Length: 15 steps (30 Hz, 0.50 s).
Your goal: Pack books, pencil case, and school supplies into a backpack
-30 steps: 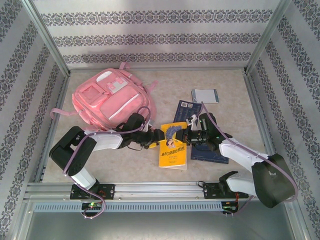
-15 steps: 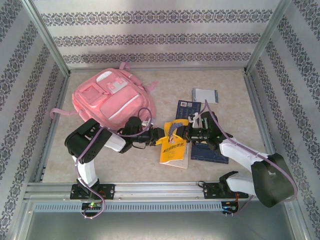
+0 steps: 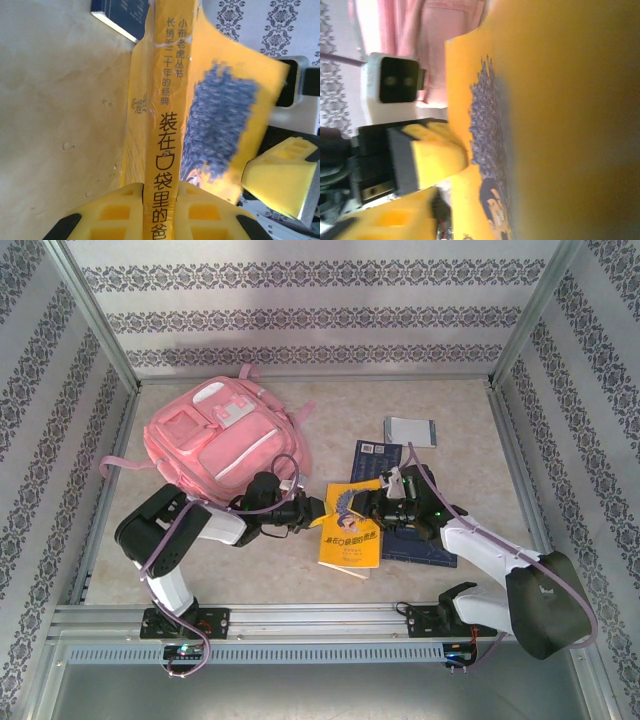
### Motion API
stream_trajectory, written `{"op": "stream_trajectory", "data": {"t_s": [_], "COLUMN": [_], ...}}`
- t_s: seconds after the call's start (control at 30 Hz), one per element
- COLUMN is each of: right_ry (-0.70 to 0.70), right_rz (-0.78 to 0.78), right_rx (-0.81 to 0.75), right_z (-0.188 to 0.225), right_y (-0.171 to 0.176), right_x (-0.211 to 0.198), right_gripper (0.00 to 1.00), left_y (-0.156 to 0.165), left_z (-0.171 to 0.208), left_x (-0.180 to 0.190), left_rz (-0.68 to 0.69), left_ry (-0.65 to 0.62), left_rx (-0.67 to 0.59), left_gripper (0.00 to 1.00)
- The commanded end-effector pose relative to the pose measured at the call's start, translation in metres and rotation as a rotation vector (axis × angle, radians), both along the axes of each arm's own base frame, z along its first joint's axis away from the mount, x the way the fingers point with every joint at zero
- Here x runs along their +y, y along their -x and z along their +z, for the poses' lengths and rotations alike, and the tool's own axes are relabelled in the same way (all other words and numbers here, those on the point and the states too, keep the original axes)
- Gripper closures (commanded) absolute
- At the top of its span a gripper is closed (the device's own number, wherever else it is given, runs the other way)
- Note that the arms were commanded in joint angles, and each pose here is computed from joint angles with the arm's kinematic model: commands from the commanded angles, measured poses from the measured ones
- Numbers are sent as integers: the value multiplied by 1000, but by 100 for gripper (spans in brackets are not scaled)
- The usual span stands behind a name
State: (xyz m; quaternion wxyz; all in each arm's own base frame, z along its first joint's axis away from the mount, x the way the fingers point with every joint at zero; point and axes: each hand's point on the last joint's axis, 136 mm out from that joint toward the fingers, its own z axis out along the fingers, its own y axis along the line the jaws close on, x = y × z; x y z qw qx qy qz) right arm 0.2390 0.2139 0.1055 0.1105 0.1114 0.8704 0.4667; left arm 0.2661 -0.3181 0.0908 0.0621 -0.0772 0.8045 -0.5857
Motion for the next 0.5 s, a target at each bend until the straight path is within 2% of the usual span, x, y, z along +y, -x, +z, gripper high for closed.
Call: {"op": "stream_trajectory", "data": {"t_s": [0.0,0.1,0.17,0.3,0.4,0.47], "right_ry": [189,327,358,340,269,239], "right_rz": [16,-3,-12,3,27,48], "right_rx": [-22,-25,-20,7,28,54], "right_z": [-18,-34,-42,-54,-59,-64], "right_y": [6,10,13,18,20,21], "right_x": [-20,-41,-49,-47,-36,-29], "right_gripper": [39,35,34,33,37,41], "left_y": [-1,0,1,2,2,2], "left_z": [20,16,13,9,6,5], "left_x": [-1,3,5,6,5,4], "left_rz": [-15,-15,-18,-19,-22,-31], "left_ry": [-10,-48,-69,-83,-89,-86], "left_rx": [-102,-104,-103,-98,-90,-81], "left_gripper": [95,95,96,96,95,89]}}
